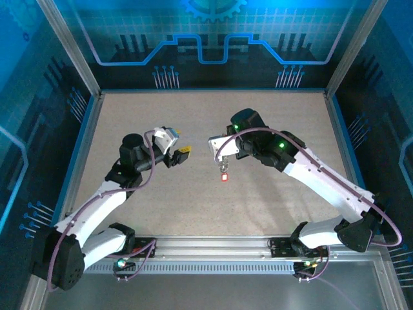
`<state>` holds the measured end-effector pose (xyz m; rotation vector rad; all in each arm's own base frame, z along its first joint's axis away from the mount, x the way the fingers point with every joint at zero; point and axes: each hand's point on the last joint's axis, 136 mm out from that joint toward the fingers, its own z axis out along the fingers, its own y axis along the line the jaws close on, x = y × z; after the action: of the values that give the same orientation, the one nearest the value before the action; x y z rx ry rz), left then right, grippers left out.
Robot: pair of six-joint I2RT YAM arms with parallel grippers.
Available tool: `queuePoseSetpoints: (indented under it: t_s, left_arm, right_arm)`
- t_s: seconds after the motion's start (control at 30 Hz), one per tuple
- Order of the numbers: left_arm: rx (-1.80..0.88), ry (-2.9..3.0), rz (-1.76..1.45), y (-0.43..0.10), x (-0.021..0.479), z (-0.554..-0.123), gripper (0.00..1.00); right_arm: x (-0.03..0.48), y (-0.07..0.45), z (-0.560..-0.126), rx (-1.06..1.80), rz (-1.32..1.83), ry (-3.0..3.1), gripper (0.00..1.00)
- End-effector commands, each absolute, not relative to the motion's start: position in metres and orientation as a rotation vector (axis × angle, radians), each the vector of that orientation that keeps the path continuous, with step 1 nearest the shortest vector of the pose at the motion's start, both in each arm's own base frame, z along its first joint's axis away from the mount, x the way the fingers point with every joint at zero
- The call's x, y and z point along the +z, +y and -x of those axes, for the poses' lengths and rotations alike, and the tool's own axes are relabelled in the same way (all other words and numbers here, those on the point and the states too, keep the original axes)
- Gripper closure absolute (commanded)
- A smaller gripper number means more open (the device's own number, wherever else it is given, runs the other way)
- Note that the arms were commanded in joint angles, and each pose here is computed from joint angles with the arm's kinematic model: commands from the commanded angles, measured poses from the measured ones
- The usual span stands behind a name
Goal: Put the keys on the keyring
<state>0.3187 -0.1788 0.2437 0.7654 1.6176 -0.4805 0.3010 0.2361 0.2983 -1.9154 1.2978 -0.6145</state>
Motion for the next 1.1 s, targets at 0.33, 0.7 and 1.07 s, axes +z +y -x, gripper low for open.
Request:
queuePoseSetpoints:
  t_s: [0.33,0.7,1.07]
  left_arm:
    - [-0.270,1.790,-0.529,-0.128,0.218,-0.346,0.27]
    - [-0.052,1.779,-0.449,-0.094,0.228,-0.347,0.24]
    - [0.005,1.790,-0.350,-0.069,0.226,-0.352,0.21]
  right_arm:
    - [0.361,0.242,-0.320,-0.959,1.920,0.937,1.00]
    - [0.325,0.271,-0.312,-0.713,1.943,1.094,1.00]
    - [0.266,0.309,-0.295,-0.368,1.962,1.348,1.00]
